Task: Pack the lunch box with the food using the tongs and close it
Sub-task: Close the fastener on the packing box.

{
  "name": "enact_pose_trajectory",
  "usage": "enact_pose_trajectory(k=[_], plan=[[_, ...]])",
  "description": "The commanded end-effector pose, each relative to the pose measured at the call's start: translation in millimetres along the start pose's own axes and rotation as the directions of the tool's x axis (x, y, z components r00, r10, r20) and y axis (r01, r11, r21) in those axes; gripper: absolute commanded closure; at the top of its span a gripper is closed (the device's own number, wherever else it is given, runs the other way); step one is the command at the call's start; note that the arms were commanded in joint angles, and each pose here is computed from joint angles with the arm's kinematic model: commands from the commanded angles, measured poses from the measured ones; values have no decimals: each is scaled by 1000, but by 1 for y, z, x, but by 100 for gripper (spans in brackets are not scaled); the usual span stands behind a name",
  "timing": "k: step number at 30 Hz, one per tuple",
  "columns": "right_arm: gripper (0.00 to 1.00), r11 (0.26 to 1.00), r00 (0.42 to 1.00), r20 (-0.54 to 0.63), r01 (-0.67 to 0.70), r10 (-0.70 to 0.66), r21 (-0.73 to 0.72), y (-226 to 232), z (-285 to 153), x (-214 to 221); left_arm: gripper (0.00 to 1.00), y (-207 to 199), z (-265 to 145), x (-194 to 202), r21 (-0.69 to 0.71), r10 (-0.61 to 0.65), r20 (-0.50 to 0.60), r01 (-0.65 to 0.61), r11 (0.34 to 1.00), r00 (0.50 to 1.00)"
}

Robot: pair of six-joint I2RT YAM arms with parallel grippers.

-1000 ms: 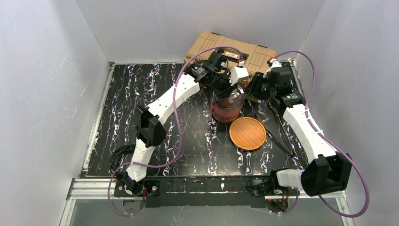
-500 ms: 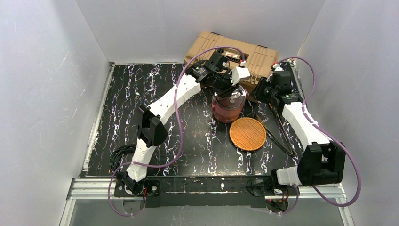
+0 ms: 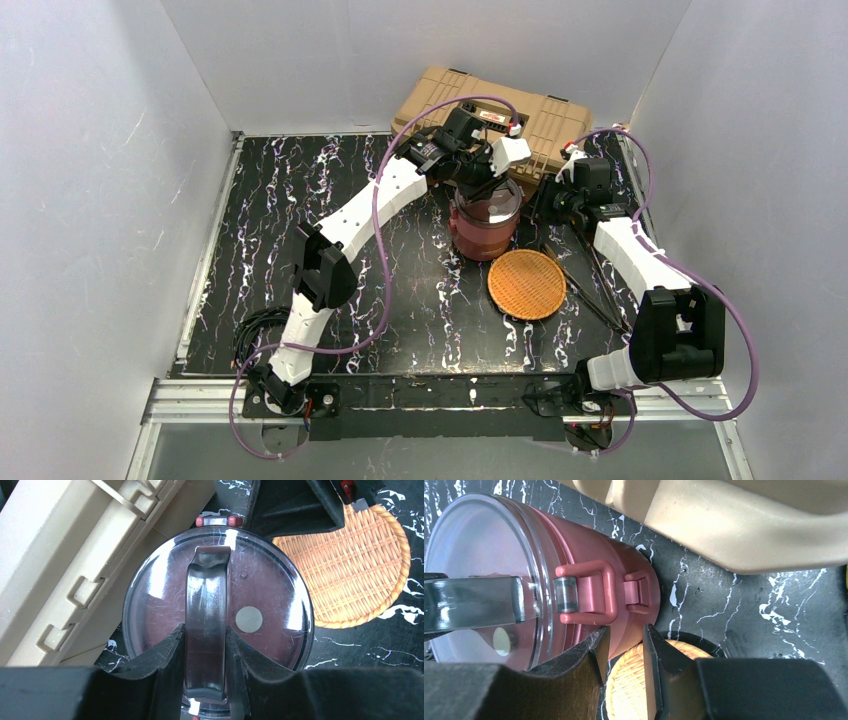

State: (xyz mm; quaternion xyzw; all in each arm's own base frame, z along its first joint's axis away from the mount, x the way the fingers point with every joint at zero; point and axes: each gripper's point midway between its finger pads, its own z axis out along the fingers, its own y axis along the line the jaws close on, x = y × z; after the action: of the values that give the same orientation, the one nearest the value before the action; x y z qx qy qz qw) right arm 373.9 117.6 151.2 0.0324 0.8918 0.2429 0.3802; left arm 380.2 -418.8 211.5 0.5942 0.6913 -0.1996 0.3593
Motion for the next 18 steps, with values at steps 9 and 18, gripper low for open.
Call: enact_pose_trajectory(k=[9, 18], plan=[[52, 974, 978, 76, 185, -196, 129, -19, 4, -40, 74, -38, 23, 40, 164, -22, -111, 41, 986, 994], [50, 945, 939, 109, 324, -326, 40, -6, 17, -53, 75, -37, 19, 43, 186, -19, -115, 40, 982, 993]])
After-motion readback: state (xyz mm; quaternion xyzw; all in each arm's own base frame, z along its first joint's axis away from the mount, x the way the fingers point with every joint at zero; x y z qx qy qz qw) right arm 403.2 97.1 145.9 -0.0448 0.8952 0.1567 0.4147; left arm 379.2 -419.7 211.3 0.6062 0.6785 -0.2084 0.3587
